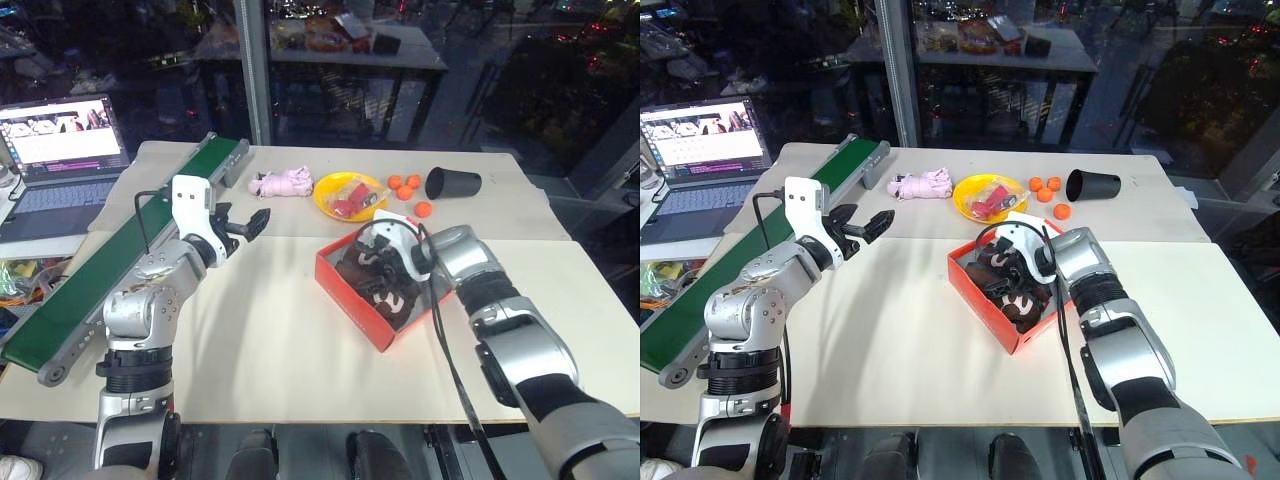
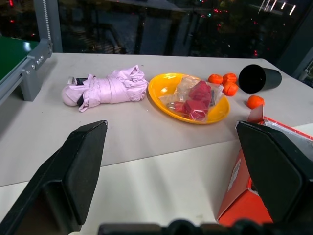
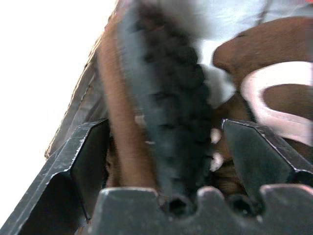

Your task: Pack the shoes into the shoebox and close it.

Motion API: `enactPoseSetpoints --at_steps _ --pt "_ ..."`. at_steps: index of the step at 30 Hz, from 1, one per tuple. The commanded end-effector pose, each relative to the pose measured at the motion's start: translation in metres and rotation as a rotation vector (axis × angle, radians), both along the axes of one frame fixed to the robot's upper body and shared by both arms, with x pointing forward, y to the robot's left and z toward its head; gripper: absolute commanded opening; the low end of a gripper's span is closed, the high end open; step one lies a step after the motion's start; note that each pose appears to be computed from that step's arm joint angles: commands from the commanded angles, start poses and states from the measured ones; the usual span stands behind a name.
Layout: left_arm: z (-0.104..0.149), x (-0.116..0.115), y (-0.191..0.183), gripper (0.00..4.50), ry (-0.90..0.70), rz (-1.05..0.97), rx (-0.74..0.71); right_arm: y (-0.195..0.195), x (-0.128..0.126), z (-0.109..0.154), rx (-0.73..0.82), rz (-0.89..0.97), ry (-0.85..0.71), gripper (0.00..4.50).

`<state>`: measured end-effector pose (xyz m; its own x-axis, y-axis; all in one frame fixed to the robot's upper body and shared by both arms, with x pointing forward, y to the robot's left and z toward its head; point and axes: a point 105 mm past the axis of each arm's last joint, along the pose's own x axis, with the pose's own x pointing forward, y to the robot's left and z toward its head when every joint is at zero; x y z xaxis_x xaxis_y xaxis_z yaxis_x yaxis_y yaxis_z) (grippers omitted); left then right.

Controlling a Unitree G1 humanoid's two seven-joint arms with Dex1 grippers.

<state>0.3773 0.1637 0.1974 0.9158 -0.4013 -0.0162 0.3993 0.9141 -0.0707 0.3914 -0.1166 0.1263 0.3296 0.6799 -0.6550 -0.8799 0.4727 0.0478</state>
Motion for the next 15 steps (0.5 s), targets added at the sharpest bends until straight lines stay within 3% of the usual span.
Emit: enactPoseSetpoints --at_steps 1,7,11,12,14,15 --pt "0.017 -0.001 -0.009 4.50 -0.071 -0.071 0.069 0.006 -0.020 0.055 0.117 0.037 -0.046 4.41" --pt "0.018 -0.007 -0.026 4.50 -0.072 -0.241 0.166 -0.004 -0.052 0.081 0.155 0.014 -0.066 4.41" --pt "0.017 -0.031 -0.054 4.50 -0.056 -0.514 0.233 -0.038 -0.063 0.078 0.130 -0.160 -0.122 3.54" --pt "0.016 -0.036 -0.059 4.50 -0.049 -0.575 0.247 -0.047 -0.068 0.077 0.126 -0.203 -0.131 3.02" --pt "0.015 -0.039 -0.062 4.50 -0.032 -0.627 0.268 -0.059 -0.076 0.079 0.132 -0.277 -0.146 2.61" --pt "0.014 -0.039 -0.063 4.50 -0.027 -0.648 0.282 -0.066 -0.079 0.082 0.139 -0.319 -0.162 2.00"
